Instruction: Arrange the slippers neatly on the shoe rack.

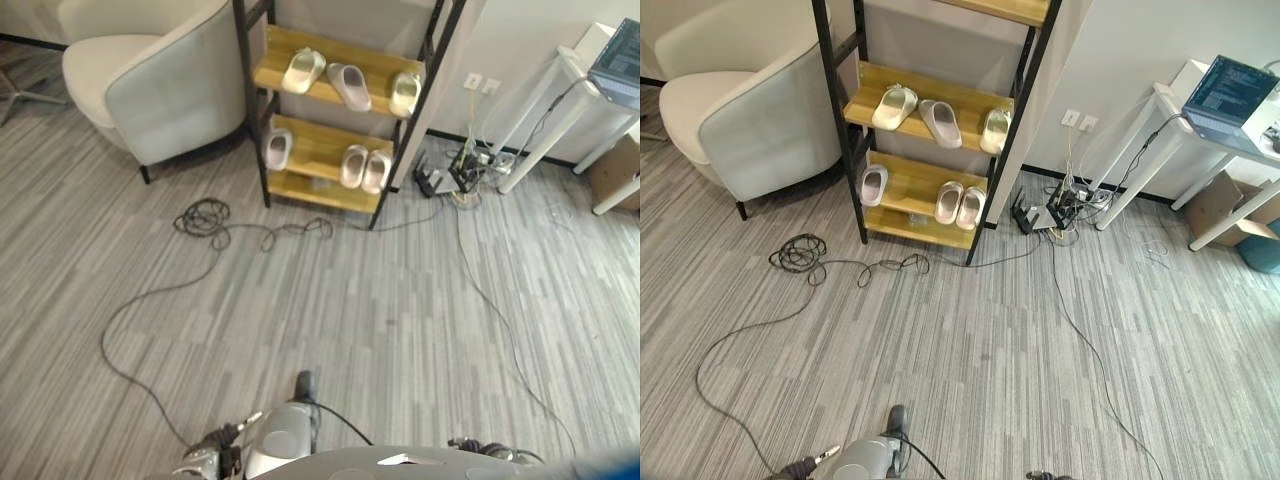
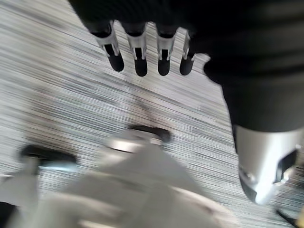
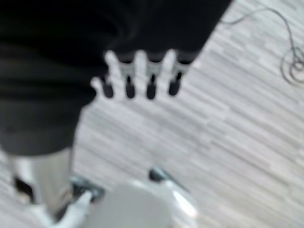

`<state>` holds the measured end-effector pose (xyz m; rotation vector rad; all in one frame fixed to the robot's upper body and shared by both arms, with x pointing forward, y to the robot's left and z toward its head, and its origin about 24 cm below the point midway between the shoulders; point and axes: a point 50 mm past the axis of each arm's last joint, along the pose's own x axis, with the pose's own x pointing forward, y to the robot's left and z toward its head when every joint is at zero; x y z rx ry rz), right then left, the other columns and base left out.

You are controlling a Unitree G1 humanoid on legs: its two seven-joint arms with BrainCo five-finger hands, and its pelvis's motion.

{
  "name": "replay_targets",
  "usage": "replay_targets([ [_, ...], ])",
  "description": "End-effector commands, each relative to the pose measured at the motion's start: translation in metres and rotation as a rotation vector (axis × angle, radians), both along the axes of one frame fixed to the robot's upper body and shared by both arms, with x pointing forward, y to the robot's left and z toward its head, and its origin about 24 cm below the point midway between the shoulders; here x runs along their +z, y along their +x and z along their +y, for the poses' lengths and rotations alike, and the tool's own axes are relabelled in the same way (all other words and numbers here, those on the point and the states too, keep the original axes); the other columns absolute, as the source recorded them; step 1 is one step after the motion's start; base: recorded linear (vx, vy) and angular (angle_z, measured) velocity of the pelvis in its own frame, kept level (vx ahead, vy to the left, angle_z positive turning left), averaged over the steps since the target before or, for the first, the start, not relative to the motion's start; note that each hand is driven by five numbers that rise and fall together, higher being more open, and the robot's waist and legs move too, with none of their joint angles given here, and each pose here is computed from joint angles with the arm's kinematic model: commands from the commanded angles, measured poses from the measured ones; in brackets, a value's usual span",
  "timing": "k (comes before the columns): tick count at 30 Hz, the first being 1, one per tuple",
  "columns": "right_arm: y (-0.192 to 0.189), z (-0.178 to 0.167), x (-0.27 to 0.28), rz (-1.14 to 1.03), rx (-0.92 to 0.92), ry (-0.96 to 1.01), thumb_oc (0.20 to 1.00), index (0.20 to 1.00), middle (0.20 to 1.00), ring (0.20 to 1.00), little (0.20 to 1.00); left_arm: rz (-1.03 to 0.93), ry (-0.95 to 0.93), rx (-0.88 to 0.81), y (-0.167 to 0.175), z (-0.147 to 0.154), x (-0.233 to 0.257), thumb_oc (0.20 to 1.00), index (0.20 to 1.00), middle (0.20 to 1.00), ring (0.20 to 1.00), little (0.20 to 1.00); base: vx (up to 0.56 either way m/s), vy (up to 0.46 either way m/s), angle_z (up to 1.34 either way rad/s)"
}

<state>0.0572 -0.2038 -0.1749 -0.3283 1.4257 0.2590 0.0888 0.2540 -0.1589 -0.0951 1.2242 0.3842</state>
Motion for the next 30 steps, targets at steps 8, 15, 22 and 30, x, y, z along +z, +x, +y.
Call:
replay_targets([
  [8, 0.026, -0.016, 0.007, -0.094, 0.028, -0.044, 1.000, 1.000, 1.000, 1.000, 1.000, -0.172, 0.042, -0.131, 0.058, -0.012, 0.015, 1.000, 1.000, 1.000, 1.000, 1.000, 0.39, 0.083, 0.48],
  [15, 0.025, -0.022, 0.008, -0.078, 0.038, -0.058, 1.000, 1.000, 1.000, 1.000, 1.000, -0.146, 0.067, -0.220, 0.055, -0.017, 0.012, 1.000, 1.000, 1.000, 1.000, 1.000, 0.38, -0.106, 0.76],
  [22, 0.015, -0.029, 0.008, -0.052, 0.031, -0.070, 1.000, 1.000, 1.000, 1.000, 1.000, -0.052, 0.064, -0.226, 0.026, -0.014, 0.003, 1.000, 1.000, 1.000, 1.000, 1.000, 0.35, -0.161, 0.48],
  [30, 0.030, -0.037, 0.013, -0.116, 0.012, -0.095, 1.000, 1.000, 1.000, 1.000, 1.000, -0.017, 0.045, -0.170, 0.011, -0.013, -0.001, 1.000, 1.000, 1.000, 1.000, 1.000, 0.21, -0.250, 0.21],
])
